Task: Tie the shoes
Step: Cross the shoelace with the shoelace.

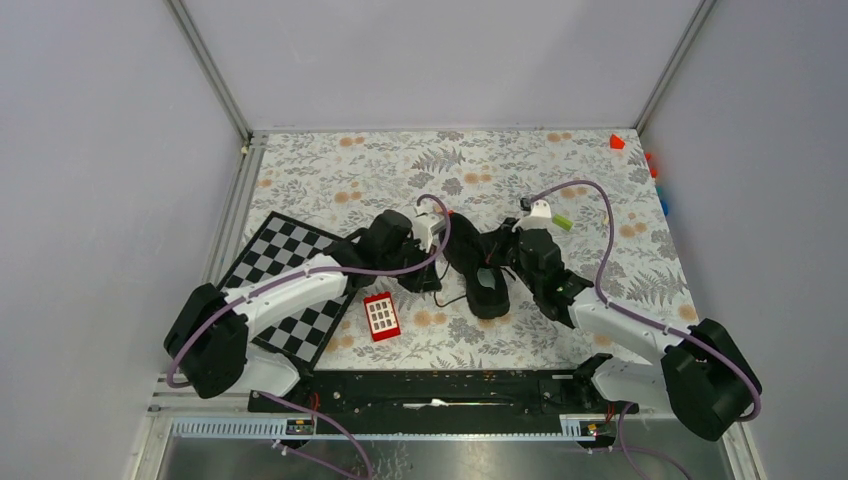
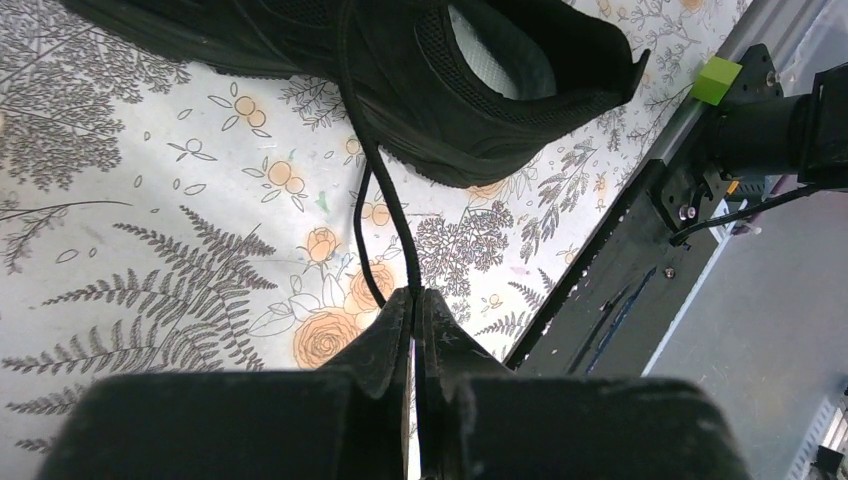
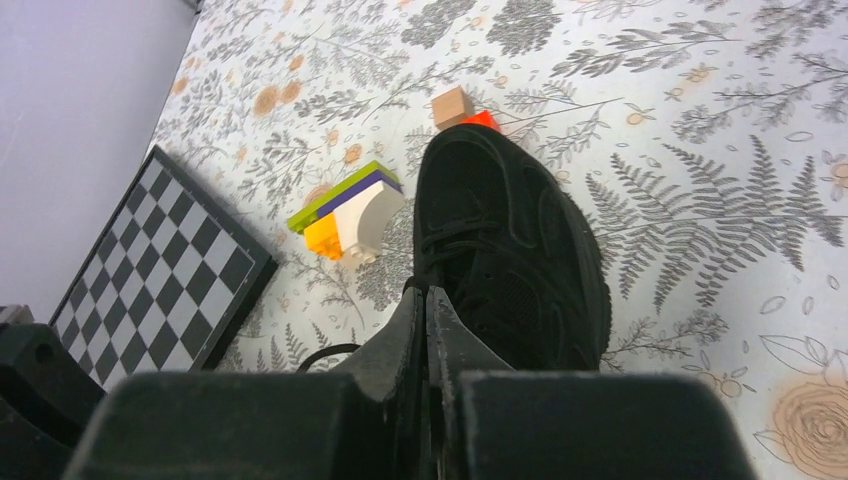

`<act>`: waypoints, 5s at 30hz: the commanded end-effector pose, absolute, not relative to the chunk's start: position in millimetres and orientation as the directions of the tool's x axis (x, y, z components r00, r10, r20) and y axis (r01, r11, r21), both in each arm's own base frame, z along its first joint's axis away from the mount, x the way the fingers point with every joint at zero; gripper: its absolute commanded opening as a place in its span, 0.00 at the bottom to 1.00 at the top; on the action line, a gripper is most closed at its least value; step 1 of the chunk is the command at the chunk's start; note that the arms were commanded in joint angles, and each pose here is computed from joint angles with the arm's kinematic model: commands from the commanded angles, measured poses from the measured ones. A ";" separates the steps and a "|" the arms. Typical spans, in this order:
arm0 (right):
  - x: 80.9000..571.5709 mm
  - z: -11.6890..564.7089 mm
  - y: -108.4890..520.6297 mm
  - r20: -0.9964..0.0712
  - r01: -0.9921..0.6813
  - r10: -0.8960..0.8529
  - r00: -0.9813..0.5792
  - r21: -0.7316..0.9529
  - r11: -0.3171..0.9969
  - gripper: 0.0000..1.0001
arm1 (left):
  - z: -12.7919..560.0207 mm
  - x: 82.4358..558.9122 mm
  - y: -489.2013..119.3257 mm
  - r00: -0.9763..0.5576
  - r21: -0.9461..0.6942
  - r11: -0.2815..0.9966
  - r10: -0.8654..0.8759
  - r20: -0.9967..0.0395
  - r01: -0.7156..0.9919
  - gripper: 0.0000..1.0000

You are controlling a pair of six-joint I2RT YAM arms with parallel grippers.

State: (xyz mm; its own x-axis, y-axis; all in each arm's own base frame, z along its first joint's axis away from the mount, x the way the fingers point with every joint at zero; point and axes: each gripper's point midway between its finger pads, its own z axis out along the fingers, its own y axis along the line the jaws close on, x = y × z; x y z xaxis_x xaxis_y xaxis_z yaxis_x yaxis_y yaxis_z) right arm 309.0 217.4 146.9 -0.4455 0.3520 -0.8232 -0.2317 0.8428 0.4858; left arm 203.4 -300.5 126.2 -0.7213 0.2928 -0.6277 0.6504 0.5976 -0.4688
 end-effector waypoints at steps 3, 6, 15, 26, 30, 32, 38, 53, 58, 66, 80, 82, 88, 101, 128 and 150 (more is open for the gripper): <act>316.2 175.7 198.4 -0.853 -0.191 0.405 -0.328 0.480 0.856 0.04 | 145.0 228.2 -319.3 -0.708 -0.466 0.619 0.217 -0.672 0.632 0.00; 310.0 176.7 193.8 -0.893 -0.233 0.295 -0.338 0.384 0.894 0.21 | 154.2 233.5 -320.3 -0.695 -0.463 0.623 0.189 -0.694 0.631 0.00; 268.9 158.0 203.0 -0.914 -0.599 -0.201 -0.353 0.055 0.799 0.61 | 163.4 236.2 -316.4 -0.675 -0.439 0.634 0.182 -0.716 0.637 0.00; 247.6 156.6 180.1 -0.792 -0.728 -0.427 -0.436 0.031 0.685 0.65 | 164.1 232.9 -307.8 -0.663 -0.417 0.643 0.194 -0.723 0.643 0.00; 241.9 153.5 185.3 -0.771 -0.758 -0.456 -0.445 0.053 0.650 0.66 | 161.8 231.5 -306.4 -0.660 -0.412 0.643 0.199 -0.724 0.646 0.00; 242.1 151.4 188.2 -0.754 -0.762 -0.468 -0.462 0.067 0.645 0.66 | 160.7 231.2 -305.6 -0.662 -0.413 0.644 0.199 -0.722 0.644 0.00; 253.4 142.7 193.4 -0.712 -0.765 -0.524 -0.468 0.029 0.643 0.66 | 161.5 231.3 -304.6 -0.659 -0.410 0.644 0.198 -0.726 0.646 0.00; 291.8 135.7 196.9 -0.754 -0.698 -0.480 -0.449 -0.040 0.715 0.64 | 163.2 232.4 -303.1 -0.660 -0.407 0.647 0.200 -0.724 0.644 0.00; 293.8 133.4 197.6 -0.749 -0.700 -0.486 -0.451 -0.042 0.713 0.63 | 163.7 232.6 -302.6 -0.660 -0.407 0.649 0.199 -0.725 0.643 0.00; 275.8 130.0 189.3 -0.751 -0.696 -0.473 -0.461 -0.025 0.718 0.63 | 161.1 232.3 -302.0 -0.664 -0.410 0.649 0.200 -0.721 0.641 0.00; 295.6 121.8 191.1 -0.761 -0.652 -0.449 -0.468 -0.046 0.757 0.63 | 160.6 230.8 -299.7 -0.667 -0.412 0.653 0.194 -0.720 0.635 0.00; 298.5 123.2 193.1 -0.768 -0.650 -0.442 -0.464 -0.044 0.759 0.63 | 160.1 230.5 -300.3 -0.667 -0.413 0.651 0.197 -0.719 0.637 0.00; 304.1 133.2 196.0 -0.798 -0.635 -0.407 -0.444 -0.041 0.772 0.63 | 162.3 230.9 -300.3 -0.662 -0.407 0.651 0.200 -0.722 0.641 0.00; 320.1 140.7 201.4 -0.815 -0.615 -0.389 -0.429 -0.051 0.787 0.63 | 163.7 231.0 -300.8 -0.662 -0.409 0.648 0.200 -0.722 0.642 0.00; 342.4 140.7 223.6 -0.823 -0.614 -0.153 -0.547 0.271 0.741 0.63 | 162.2 229.5 -299.0 -0.658 -0.402 0.647 0.208 -0.724 0.648 0.00; 317.4 154.0 204.7 -0.782 -0.622 -0.211 -0.586 0.268 0.735 0.68 | 159.1 226.7 -296.1 -0.660 -0.400 0.650 0.214 -0.720 0.647 0.00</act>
